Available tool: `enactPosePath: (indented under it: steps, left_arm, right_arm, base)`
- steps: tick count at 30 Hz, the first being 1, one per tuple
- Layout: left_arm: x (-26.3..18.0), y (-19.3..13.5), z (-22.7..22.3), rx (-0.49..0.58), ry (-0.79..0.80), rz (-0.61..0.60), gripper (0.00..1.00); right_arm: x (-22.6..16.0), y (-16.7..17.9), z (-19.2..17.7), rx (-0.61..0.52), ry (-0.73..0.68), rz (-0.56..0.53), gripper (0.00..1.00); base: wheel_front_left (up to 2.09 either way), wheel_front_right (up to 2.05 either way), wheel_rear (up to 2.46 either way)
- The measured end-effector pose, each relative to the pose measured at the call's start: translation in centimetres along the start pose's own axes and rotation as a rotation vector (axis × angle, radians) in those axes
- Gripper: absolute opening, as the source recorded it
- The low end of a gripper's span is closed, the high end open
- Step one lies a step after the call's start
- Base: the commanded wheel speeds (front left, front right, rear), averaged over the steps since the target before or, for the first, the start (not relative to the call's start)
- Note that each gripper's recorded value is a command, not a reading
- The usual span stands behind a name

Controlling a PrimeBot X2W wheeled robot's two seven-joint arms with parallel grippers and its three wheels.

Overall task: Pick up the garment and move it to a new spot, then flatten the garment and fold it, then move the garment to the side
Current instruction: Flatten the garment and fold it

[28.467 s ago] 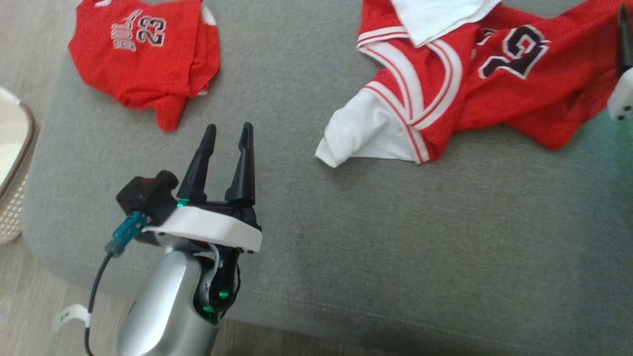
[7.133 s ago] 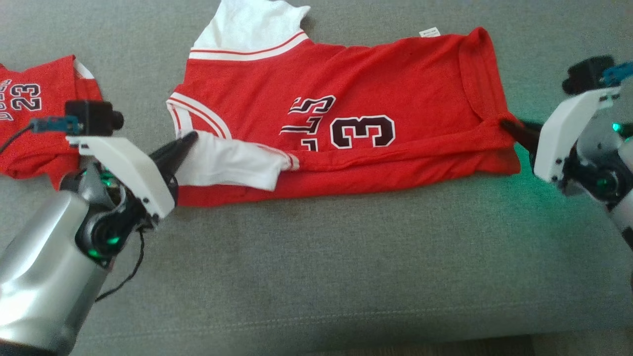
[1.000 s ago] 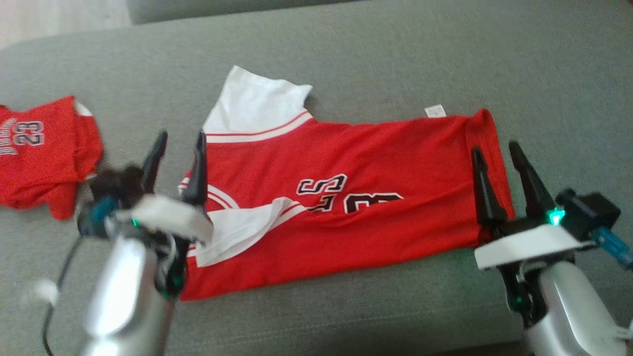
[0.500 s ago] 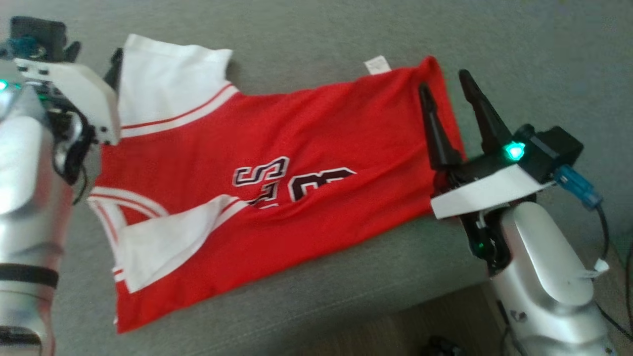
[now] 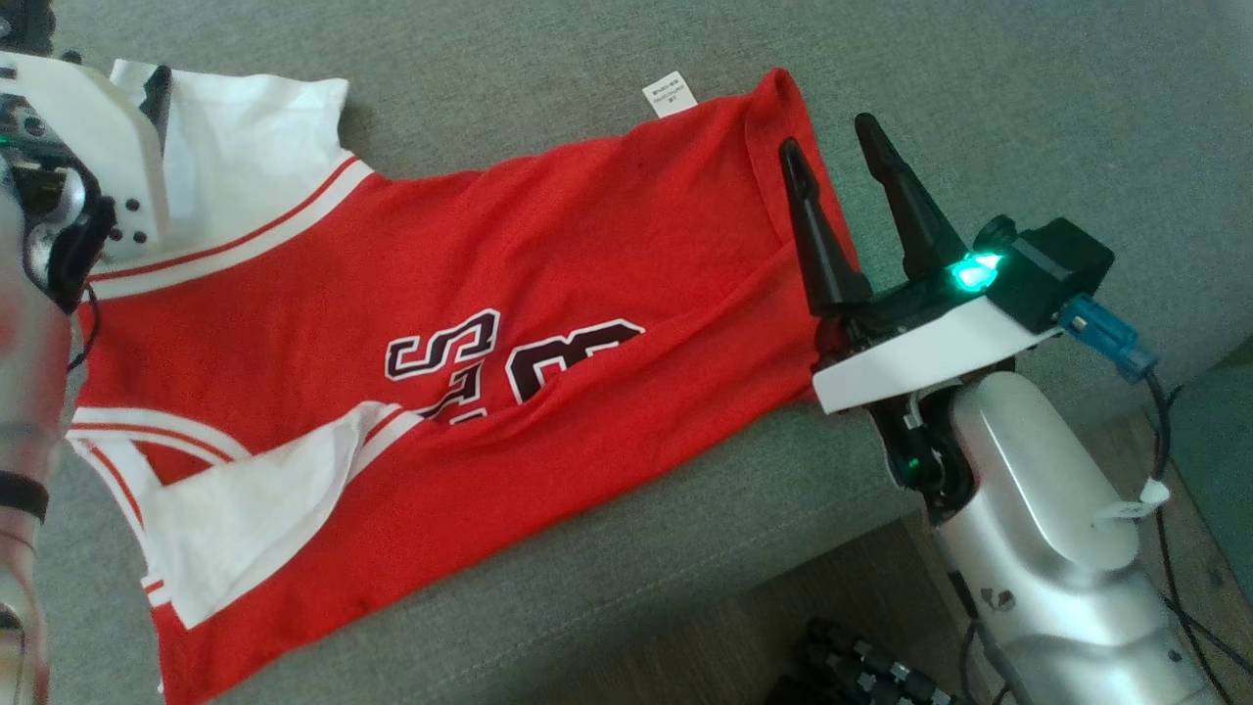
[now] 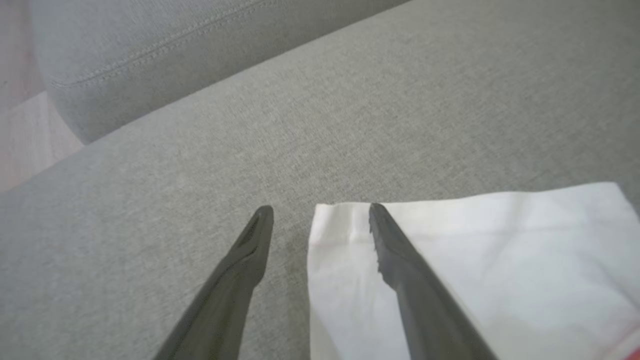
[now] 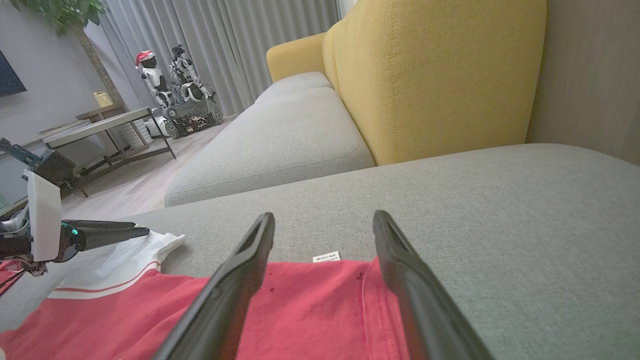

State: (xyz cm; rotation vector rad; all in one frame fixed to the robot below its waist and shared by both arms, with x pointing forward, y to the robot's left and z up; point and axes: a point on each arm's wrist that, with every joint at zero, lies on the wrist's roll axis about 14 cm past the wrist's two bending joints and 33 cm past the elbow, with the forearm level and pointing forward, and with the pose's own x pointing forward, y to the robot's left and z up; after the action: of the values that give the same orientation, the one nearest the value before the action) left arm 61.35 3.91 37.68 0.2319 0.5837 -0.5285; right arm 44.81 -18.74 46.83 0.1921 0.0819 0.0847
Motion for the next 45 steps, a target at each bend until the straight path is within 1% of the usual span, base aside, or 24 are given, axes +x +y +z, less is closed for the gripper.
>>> enactPosePath:
  steps: [5,6,7,8,9,11,14,17,23,26,30,33,35,39,45]
  left_arm:
    - [0.4,-0.6,-1.0,-0.016,0.050,-0.023,1.00]
    - [0.4,-0.6,-0.9,-0.020,0.051,-0.026,0.68]
    - [0.4,-0.6,-0.9,-0.020,0.051,-0.026,0.00]
    - [0.4,-0.6,-0.9,-0.054,0.054,-0.032,0.00]
    - [0.4,-0.6,-0.9,-0.054,0.054,-0.032,0.00]
    - [0.2,-0.8,-0.9,-0.087,0.046,-0.040,0.00]
    - [-0.3,-0.4,-0.3,-0.106,-0.005,-0.037,0.00]
    - [-1.1,0.2,1.1,-0.126,-0.089,-0.029,0.00]
    - [-3.9,1.0,4.5,-0.173,-0.280,-0.022,0.00]
    - [-5.4,1.5,4.8,-0.193,-0.331,-0.014,0.00]
    - [-6.9,1.5,3.4,-0.226,-0.321,-0.019,0.00]
    - [-7.6,1.4,3.1,-0.223,-0.326,-0.024,0.00]
    - [-7.9,1.5,3.3,-0.224,-0.339,-0.025,0.00]
    - [-8.2,1.4,3.8,-0.220,-0.353,-0.025,0.00]
    - [-8.5,1.4,3.5,-0.221,-0.350,-0.022,0.00]
  right_arm:
    - [0.1,-0.4,-0.6,0.000,0.016,-0.010,1.00]
    - [0.2,-0.4,-0.7,0.000,0.018,-0.010,1.00]
    - [0.2,-0.4,-0.7,0.000,0.018,-0.010,1.00]
    - [0.5,-0.4,-0.7,-0.002,0.017,-0.007,1.00]
    - [0.5,-0.4,-0.7,-0.002,0.017,-0.007,1.00]
    - [0.9,-0.4,-0.8,-0.002,0.028,-0.006,1.00]
    - [1.7,-0.8,-1.0,-0.012,0.054,-0.009,1.00]
    - [2.7,-1.5,-1.2,-0.060,0.096,-0.005,1.00]
    - [4.9,-3.3,-3.0,-0.172,0.277,0.012,1.00]
    - [5.4,-4.4,-4.5,-0.218,0.381,0.010,1.00]
    - [5.8,-4.6,-6.6,-0.259,0.494,0.033,1.00]
    - [6.1,-4.0,-7.9,-0.257,0.553,0.056,1.00]
    - [6.2,-4.5,-8.4,-0.272,0.587,0.052,1.00]
    - [6.3,-6.0,-8.5,-0.288,0.613,0.021,1.00]
    - [6.3,-6.8,-8.7,-0.284,0.641,-0.004,1.00]
  base:
    - [0.00,0.00,0.00]
    - [0.00,0.00,0.00]
    - [0.00,0.00,0.00]
    - [0.00,0.00,0.00]
    - [0.00,0.00,0.00]
    - [0.00,0.00,0.00]
    - [0.00,0.00,0.00]
    - [0.00,0.00,0.00]
    - [0.00,0.00,0.00]
    - [0.00,0.00,0.00]
    - [0.00,0.00,0.00]
    - [0.00,0.00,0.00]
    - [0.00,0.00,0.00]
    - [0.00,0.00,0.00]
    - [0.00,0.00,0.00]
